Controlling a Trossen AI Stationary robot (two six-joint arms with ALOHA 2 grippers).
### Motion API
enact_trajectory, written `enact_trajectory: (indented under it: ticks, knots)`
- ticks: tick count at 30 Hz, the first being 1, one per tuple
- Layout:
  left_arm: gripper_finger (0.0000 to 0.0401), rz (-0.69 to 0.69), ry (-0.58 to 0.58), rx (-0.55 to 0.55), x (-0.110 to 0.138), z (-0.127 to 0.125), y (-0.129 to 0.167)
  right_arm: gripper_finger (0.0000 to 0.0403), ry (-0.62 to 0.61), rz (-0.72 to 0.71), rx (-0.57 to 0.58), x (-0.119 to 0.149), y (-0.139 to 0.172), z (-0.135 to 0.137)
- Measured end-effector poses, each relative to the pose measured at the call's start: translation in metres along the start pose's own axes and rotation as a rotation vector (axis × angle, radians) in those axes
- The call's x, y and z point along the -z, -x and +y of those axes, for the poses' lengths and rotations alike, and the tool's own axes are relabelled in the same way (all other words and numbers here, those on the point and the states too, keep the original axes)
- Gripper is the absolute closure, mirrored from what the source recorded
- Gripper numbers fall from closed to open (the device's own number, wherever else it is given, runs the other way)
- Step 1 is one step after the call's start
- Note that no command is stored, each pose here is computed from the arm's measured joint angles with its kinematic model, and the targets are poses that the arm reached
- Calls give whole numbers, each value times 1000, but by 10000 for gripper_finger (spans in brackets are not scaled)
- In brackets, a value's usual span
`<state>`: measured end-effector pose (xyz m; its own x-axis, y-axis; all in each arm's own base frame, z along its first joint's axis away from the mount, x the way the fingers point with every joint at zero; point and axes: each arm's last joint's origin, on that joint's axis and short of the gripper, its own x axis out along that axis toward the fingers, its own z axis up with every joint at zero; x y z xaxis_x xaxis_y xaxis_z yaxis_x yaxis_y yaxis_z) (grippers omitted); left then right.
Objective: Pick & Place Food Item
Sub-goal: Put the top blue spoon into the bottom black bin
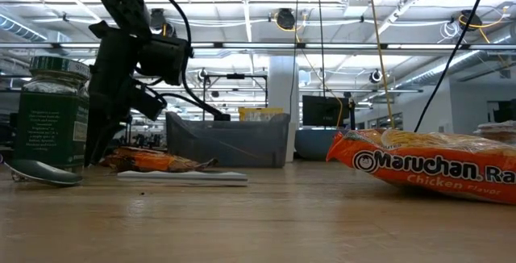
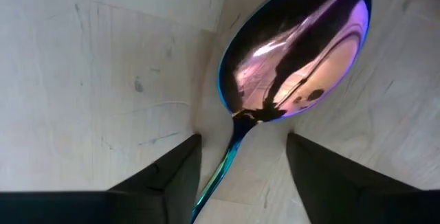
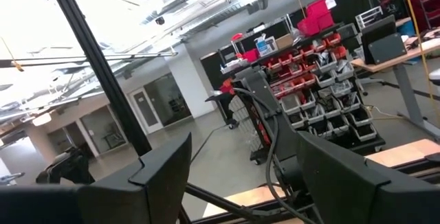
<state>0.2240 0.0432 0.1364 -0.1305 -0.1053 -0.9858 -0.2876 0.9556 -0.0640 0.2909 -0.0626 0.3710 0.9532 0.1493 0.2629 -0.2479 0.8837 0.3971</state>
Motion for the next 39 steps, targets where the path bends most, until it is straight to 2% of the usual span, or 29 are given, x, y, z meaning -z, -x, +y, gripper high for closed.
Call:
enact_trajectory:
  ticks: [8,15,21,25,35,39]
  knots:
    - [305,-1,12,7,0,0,0,152,1,0,0,0,0,0]
    - [387,2,40,25,0,0,-1,152,2,0,0,0,0,0]
    - [381,16,64,33,1,-1,0,152,2,0,0,0,0,0]
    - [393,53,66,46,3,-1,3,152,2,-1,-1,0,0,0]
    - [393,90,62,50,-2,-4,24,152,0,0,-3,0,0,1]
    - [391,99,51,5,-2,-3,42,152,-2,1,-3,0,0,1]
